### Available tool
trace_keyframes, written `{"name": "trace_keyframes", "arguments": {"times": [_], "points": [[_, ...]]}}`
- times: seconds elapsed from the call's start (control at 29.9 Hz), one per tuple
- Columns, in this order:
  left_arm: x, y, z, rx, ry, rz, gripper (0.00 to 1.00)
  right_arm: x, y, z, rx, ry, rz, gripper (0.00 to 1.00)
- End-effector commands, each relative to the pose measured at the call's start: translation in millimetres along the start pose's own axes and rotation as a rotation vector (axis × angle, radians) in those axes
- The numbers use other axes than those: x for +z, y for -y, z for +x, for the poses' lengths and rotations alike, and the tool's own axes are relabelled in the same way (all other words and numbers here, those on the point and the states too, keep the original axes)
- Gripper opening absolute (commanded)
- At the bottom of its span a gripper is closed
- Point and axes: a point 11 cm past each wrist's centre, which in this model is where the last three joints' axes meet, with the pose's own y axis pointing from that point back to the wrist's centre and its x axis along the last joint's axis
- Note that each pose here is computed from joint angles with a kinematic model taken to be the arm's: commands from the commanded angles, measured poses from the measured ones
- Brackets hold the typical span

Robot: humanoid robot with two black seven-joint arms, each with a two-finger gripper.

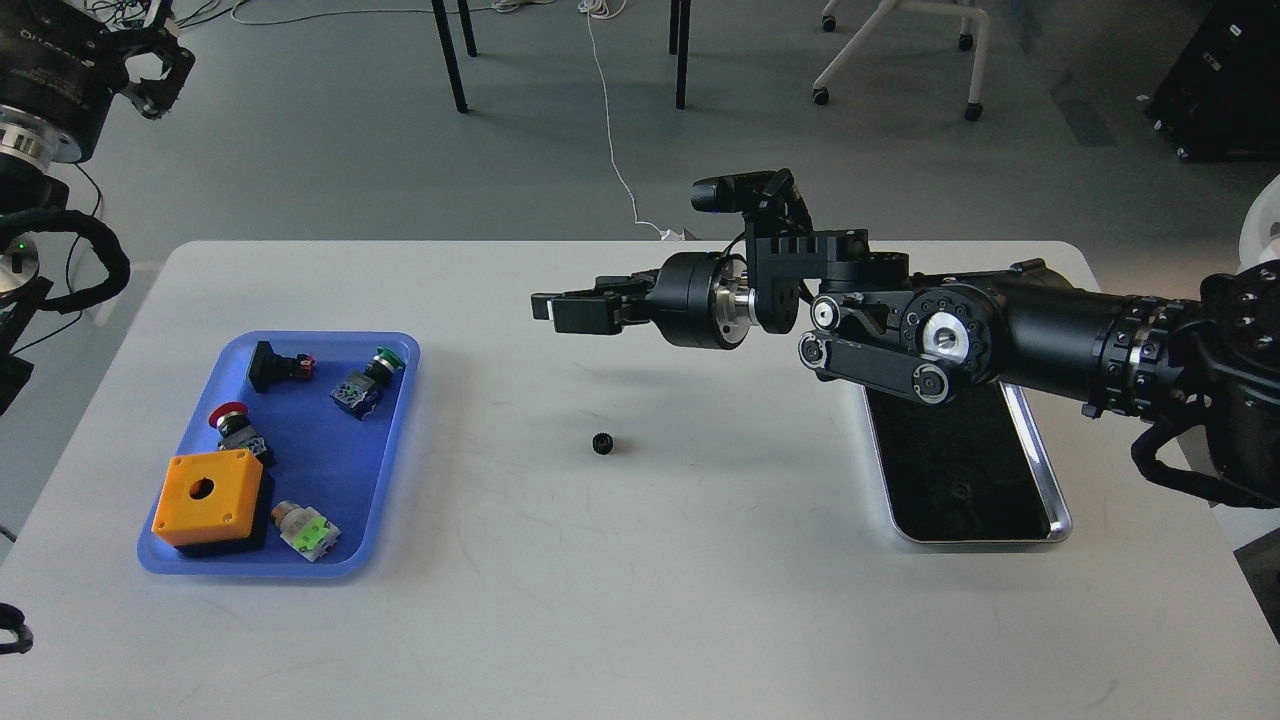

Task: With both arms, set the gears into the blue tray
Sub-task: 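Retract the right arm and reach the left gripper toward the part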

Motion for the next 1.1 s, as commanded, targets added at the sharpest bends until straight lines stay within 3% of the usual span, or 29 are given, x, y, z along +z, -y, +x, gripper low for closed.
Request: {"name": "trace_keyframes", "arguments": {"times": [0.0,0.1,0.27,0.3,0.54,0.7,0.87,1.07], "points": [[-1.9,2.2,-52.5,-0.166,0.058,0.094,0.98,104.5,-170.7,87.4,0.562,0.367,-0.114,0.97],[-6.8,-0.2,-71.3,-0.245,0.158,0.148,0.98,125.9,-212.5,81.7,0.675,0.507,-0.129,0.97],[-6.8,-0.2,-71.3,-0.245,0.158,0.148,0.98,126.0,-212.6,81.7,0.675,0.508,-0.129,0.97],[-34.8,-4.6,-116.4,-0.462,0.490,0.269,0.98,165.1,-273.7,59.9,0.867,0.778,-0.168,0.97],[-56.0,-14.6,-166.9,-0.695,0.748,0.310,0.98,195.8,-325.9,36.3,1.051,1.003,-0.200,0.98],[-100.9,-31.4,-198.8,-0.903,1.005,0.347,0.98,215.4,-357.7,24.0,1.165,1.198,-0.123,0.98],[-164.9,-56.7,-194.1,-1.108,1.347,0.448,0.98,229.7,-383.2,9.4,1.241,1.318,-0.042,0.98],[-229.7,-86.4,-197.8,-1.344,1.683,0.439,0.97,231.6,-390.9,-13.2,1.282,1.417,0.112,0.98]]}}
